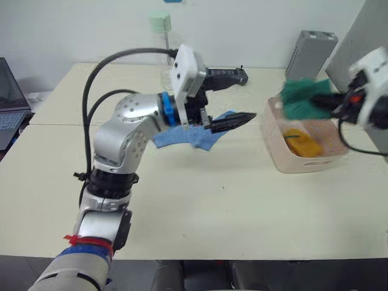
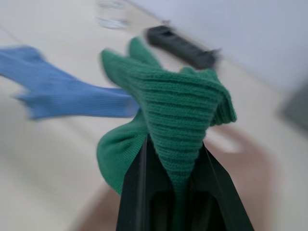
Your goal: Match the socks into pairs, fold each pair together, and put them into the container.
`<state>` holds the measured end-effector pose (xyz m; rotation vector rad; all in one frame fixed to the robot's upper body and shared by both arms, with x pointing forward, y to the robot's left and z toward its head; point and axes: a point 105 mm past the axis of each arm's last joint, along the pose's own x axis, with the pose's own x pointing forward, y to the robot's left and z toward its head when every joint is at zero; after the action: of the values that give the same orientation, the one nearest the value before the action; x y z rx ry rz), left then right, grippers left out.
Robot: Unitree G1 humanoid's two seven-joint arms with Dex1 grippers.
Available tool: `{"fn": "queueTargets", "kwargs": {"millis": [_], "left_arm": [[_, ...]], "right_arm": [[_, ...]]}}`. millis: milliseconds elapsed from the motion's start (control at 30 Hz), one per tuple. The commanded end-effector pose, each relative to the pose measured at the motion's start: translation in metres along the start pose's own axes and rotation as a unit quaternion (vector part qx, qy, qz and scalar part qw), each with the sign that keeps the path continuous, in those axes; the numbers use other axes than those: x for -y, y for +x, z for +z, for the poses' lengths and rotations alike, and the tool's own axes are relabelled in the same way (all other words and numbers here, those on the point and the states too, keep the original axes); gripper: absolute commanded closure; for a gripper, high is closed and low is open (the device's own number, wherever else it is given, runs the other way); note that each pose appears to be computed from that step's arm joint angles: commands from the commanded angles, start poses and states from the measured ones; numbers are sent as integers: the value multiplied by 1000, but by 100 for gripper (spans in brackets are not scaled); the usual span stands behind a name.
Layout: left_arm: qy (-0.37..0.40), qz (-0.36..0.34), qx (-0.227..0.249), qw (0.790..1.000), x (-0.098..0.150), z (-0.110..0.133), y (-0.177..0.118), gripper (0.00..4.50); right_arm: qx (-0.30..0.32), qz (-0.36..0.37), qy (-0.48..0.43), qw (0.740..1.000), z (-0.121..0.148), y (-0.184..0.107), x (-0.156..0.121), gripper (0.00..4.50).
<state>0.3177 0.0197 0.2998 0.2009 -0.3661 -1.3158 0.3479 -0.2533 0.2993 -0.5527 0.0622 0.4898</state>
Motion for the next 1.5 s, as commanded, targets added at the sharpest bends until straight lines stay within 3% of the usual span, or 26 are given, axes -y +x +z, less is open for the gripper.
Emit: {"fn": "queueTargets", "kwargs": {"millis": [33, 267, 400, 600, 767, 1100, 1200, 1400, 1500], "left_arm": [[11, 2, 17, 1000, 1, 1, 21, 3], [5, -17, 12, 1000, 18, -12, 39, 3], [-4, -12, -5, 1000, 24, -20, 35, 3], [3, 3, -19, 1000, 20, -26, 30, 3], [3, 9, -25, 1000, 16, -29, 26, 3], [9, 7, -24, 1000, 10, -30, 28, 0], [13, 11, -27, 999, 6, -31, 24, 0], [14, 8, -23, 1000, 8, -31, 26, 0], [13, 2, -15, 1000, 11, -28, 29, 0]], "right_arm": [[-36, -14, -169, 985, -15, 8, 15, 450], [-91, 4, -362, 928, -57, 47, 16, 450], [-84, 12, -413, 907, -57, 64, 12, 450], [-126, 111, -484, 859, -89, 64, -9, 450], [-145, 164, -490, 844, -97, 54, -12, 450], [-149, 230, -432, 859, -82, 43, -14, 123], [-179, 271, -392, 861, -69, 28, -7, 21], [-173, 285, -328, 884, -30, 16, 3, 5], [-160, 233, -342, 896, -11, 20, 17, 5]]}}
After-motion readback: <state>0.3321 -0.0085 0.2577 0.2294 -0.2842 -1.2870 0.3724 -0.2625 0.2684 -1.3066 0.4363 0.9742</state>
